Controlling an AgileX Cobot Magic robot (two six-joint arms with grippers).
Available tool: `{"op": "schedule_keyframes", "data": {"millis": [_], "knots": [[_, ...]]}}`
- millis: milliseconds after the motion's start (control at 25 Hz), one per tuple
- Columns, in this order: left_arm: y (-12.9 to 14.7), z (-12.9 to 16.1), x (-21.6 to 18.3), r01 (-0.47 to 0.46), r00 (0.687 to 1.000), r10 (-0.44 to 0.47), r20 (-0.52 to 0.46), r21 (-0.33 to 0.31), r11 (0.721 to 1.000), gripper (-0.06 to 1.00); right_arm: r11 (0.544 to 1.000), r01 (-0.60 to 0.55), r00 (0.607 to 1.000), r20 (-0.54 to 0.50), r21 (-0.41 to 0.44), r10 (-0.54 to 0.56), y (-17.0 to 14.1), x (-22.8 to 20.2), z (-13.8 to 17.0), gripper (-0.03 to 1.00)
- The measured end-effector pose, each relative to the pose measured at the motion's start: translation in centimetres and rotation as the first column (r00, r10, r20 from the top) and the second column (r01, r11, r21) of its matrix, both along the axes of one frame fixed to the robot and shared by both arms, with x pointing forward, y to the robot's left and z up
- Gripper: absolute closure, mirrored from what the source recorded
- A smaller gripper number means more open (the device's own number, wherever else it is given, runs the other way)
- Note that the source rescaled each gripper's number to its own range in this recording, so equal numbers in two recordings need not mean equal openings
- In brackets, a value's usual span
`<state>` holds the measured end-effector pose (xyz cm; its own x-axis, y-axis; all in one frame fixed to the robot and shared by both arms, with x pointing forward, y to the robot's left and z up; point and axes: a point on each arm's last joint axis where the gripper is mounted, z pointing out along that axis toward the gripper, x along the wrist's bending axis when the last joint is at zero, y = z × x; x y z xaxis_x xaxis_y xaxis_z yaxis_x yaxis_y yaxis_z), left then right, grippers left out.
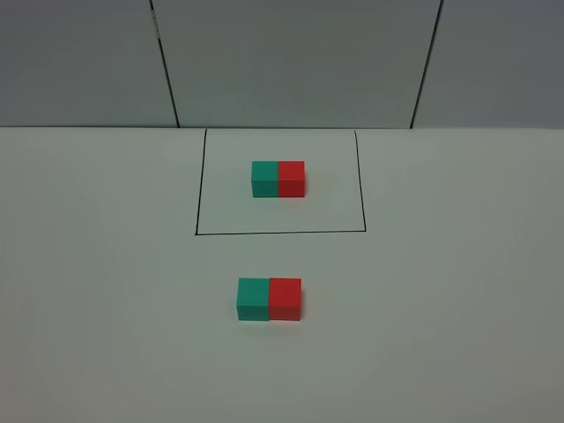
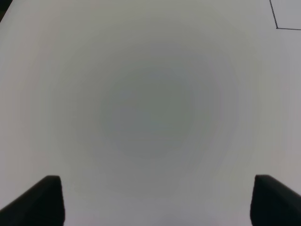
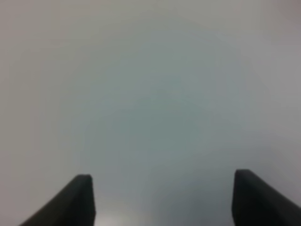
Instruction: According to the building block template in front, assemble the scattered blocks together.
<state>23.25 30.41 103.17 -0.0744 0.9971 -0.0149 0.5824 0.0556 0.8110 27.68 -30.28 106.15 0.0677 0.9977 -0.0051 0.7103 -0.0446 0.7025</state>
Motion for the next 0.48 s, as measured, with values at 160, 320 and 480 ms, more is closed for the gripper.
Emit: {"op": "schedule_keyframes", "data": {"millis": [160,320,480], "knots": [[0.0,0.0,0.0,0.0,1.0,0.0,0.0,0.0,1.0,0.03,1.0,0.006,1.0,0.014,0.005,-0.006,0.0,-0.39,-0.52,0.25],[0.0,0.0,0.0,0.0,1.0,0.0,0.0,0.0,1.0,0.03,1.0,0.006,1.0,0.027,0.005,-0.006,0.01,-0.44,-0.46,0.25],[0.0,0.0,0.0,0.0,1.0,0.0,0.0,0.0,1.0,0.03,1.0,0.011,0.999,0.052,0.01,-0.012,0.0,-0.36,-0.31,0.25]]}}
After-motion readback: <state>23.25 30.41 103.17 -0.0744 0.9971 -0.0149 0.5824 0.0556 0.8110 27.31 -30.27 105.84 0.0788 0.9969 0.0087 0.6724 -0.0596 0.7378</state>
